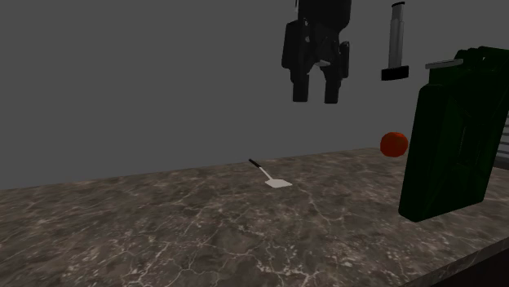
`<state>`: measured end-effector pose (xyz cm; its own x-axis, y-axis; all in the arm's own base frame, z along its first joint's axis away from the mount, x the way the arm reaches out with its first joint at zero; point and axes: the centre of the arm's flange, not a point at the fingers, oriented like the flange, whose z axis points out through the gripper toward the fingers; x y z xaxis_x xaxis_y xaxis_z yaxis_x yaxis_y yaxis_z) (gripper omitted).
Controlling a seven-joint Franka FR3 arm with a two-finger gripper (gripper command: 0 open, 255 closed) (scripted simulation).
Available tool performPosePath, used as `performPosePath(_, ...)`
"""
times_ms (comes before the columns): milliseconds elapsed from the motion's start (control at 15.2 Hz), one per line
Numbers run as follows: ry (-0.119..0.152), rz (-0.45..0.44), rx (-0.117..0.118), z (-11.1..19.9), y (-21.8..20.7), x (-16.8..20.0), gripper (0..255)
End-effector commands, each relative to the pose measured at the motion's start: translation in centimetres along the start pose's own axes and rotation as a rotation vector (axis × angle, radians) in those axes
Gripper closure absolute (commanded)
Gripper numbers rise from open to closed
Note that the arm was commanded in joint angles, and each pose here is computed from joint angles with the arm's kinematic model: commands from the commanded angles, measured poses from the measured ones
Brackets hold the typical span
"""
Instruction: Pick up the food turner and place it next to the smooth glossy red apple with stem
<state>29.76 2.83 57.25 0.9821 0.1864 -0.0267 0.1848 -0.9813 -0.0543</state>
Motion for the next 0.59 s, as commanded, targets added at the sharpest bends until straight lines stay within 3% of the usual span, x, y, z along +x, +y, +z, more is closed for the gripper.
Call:
performPosePath(0,0.0,0.0,0.0,0.0,0.0,0.0,0)
performPosePath(528,0.028,0.108,-0.016,5.2,3.4,8.0,0)
